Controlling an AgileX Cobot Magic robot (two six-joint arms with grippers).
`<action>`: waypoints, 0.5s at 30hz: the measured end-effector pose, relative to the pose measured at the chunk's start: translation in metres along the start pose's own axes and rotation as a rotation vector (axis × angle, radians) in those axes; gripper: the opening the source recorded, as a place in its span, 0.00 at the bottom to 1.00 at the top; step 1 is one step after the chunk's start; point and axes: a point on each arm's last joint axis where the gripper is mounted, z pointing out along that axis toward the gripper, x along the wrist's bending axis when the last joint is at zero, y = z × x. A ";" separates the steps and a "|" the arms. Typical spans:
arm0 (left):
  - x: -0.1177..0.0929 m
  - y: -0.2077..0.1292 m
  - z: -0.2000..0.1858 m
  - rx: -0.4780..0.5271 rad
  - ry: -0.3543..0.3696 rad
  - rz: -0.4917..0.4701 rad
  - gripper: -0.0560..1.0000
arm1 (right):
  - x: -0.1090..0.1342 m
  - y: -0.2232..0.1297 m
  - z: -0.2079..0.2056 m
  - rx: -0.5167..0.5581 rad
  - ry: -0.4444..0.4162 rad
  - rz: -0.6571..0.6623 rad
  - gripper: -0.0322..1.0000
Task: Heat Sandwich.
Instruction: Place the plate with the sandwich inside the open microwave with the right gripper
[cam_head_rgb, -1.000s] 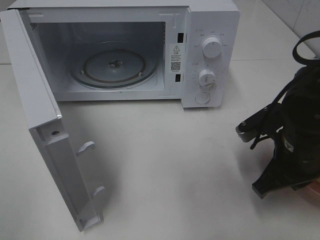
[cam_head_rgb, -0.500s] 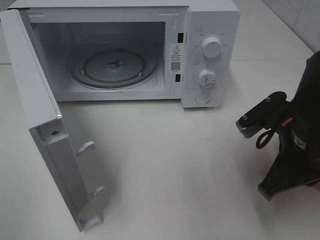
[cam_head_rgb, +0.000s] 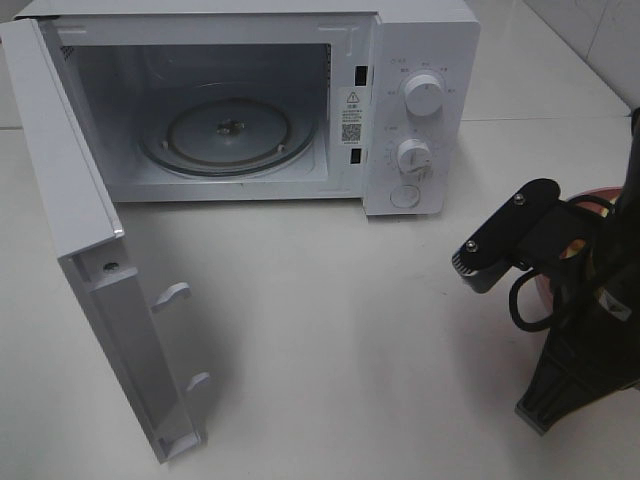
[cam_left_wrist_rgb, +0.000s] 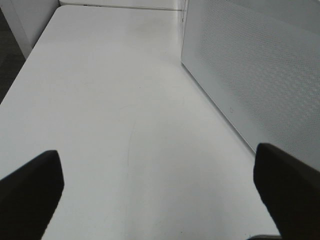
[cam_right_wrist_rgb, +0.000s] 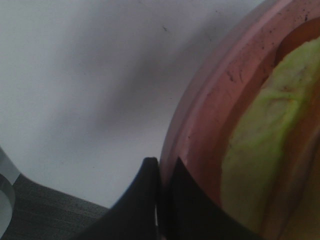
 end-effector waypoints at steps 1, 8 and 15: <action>0.000 0.000 0.000 0.000 0.000 0.000 0.98 | 0.002 -0.001 -0.003 -0.011 0.006 -0.008 0.06; 0.000 0.000 0.000 0.000 0.000 0.000 0.98 | 0.021 -0.009 -0.019 -0.042 0.012 -0.110 0.06; 0.000 0.000 0.000 0.000 0.000 0.000 0.98 | 0.037 -0.015 -0.027 -0.060 0.010 -0.210 0.06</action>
